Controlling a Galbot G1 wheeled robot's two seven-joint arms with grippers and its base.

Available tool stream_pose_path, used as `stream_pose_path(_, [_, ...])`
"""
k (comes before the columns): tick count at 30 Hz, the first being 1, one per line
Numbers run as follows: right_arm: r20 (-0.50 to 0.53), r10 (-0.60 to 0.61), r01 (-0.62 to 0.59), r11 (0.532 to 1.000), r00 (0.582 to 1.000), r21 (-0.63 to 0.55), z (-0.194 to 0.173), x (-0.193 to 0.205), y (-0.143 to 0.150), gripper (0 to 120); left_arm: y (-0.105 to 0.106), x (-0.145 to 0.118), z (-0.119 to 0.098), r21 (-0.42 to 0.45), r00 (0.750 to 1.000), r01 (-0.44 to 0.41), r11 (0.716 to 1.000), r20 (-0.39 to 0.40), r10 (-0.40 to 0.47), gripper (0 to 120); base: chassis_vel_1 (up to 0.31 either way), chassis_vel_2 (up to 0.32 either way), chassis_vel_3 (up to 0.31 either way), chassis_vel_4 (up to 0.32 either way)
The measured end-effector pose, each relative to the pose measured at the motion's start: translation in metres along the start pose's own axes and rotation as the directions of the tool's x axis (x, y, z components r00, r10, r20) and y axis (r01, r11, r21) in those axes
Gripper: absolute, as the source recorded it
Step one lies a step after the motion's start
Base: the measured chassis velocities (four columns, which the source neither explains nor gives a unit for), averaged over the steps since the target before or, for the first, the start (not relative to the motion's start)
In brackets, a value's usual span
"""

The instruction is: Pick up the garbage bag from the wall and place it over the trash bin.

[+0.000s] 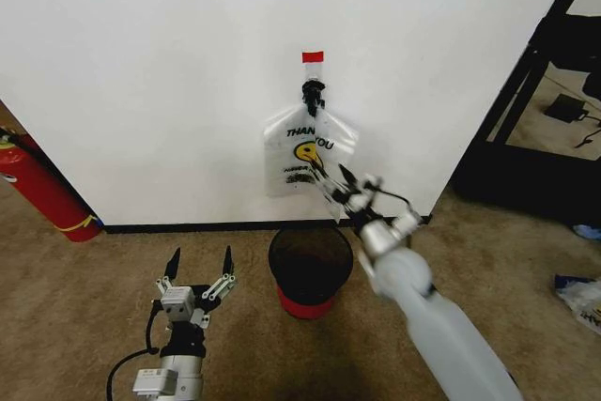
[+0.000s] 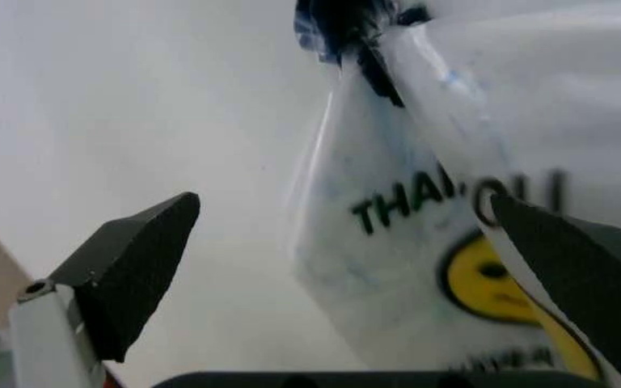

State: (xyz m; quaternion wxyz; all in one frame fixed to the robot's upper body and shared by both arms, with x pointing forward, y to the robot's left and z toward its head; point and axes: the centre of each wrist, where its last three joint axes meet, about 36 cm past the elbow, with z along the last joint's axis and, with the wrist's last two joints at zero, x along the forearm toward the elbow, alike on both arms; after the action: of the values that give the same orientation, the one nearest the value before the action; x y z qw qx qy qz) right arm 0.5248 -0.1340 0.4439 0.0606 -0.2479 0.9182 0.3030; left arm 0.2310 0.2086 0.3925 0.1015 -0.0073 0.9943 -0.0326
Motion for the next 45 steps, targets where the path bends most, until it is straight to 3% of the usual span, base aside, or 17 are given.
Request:
stream_pose_path(6, [-0.021,0.002,-0.002,1.000,1.000,-0.011,0.016,-0.052,0.011,100,0.001,0.001,-0.001,0.002,1.000,0.010,1.000,0.011,-0.010,100,0.000,0.000,0.000,0.000])
stream_pose_path(12, [0.003,0.023,-0.023,1.000,1.000,-0.001,0.015,-0.072,0.014,100,0.003,0.000,-0.002,0.003,1.000,0.016,1.000,0.022,-0.016,100,0.000,0.000,0.000,0.000])
stream_pose_path(20, [0.024,0.035,-0.036,0.998,0.999,0.052,-0.007,-0.074,-0.002,100,0.005,0.002,-0.001,0.003,0.999,0.018,1.000,0.027,-0.018,100,0.000,0.000,0.000,0.000])
stream_pose_path(38, [0.019,-0.006,0.004,0.993,1.000,0.115,-0.024,-0.091,-0.006,99,0.007,0.002,0.001,0.008,0.999,0.024,1.000,0.024,-0.024,100,0.000,0.000,0.000,0.000])
stream_pose_path(41, [0.011,-0.008,0.007,0.992,1.000,0.129,-0.024,-0.091,-0.007,94,0.006,0.001,0.001,0.009,0.999,0.024,1.000,0.025,-0.024,100,0.000,0.000,0.000,0.000])
stream_pose_path(45, [0.005,-0.010,0.009,0.990,1.000,0.141,-0.024,-0.089,-0.009,77,0.006,0.001,0.001,0.011,0.999,0.024,1.000,0.025,-0.024,100,0.000,0.000,0.000,0.000])
